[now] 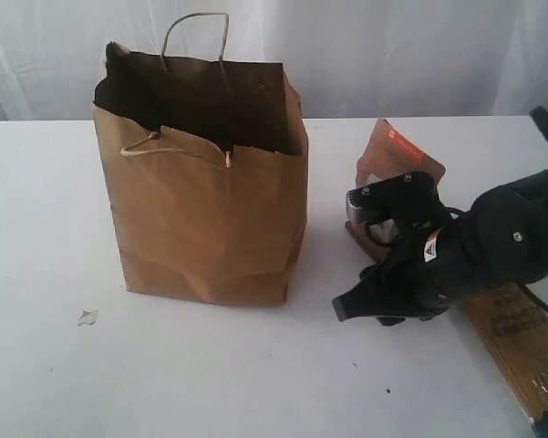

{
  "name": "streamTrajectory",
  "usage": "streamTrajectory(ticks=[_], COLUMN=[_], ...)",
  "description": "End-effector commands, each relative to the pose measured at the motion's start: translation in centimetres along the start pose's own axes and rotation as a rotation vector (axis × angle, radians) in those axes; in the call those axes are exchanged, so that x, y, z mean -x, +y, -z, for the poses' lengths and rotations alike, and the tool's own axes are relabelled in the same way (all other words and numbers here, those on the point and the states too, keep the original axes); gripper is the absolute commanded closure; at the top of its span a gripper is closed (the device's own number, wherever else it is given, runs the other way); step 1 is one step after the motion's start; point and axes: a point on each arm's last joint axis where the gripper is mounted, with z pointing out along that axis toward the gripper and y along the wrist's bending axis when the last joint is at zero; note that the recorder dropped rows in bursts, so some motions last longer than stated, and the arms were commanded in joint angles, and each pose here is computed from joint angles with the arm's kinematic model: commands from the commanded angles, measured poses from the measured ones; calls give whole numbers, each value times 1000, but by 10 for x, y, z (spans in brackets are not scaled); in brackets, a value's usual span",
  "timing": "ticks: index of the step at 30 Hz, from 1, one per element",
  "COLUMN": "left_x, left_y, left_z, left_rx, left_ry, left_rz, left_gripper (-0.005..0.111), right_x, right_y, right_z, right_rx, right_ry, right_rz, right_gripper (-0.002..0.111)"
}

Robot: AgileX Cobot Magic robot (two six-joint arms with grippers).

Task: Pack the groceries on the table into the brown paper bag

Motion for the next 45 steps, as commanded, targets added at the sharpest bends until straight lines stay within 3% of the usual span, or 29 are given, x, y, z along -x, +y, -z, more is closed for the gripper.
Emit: streamTrajectory(ticks=[1, 19, 45], left_x=[0, 0, 0], left_y=[0, 0, 0], left_z=[0, 0, 0], left_rx=[-2, -2, -2], left_ry=[-6, -6, -6], left_rz=[7, 7, 7], left_gripper=[107, 107, 107], right_x=[-6, -1, 3], right_y=[-12, -56, -68], right_z=[-15, -29, -59], right_rx=[-31, -88, -100], right_ry=[42, -45, -2], right_rz=[-65, -230, -245], right_gripper=[66, 66, 66])
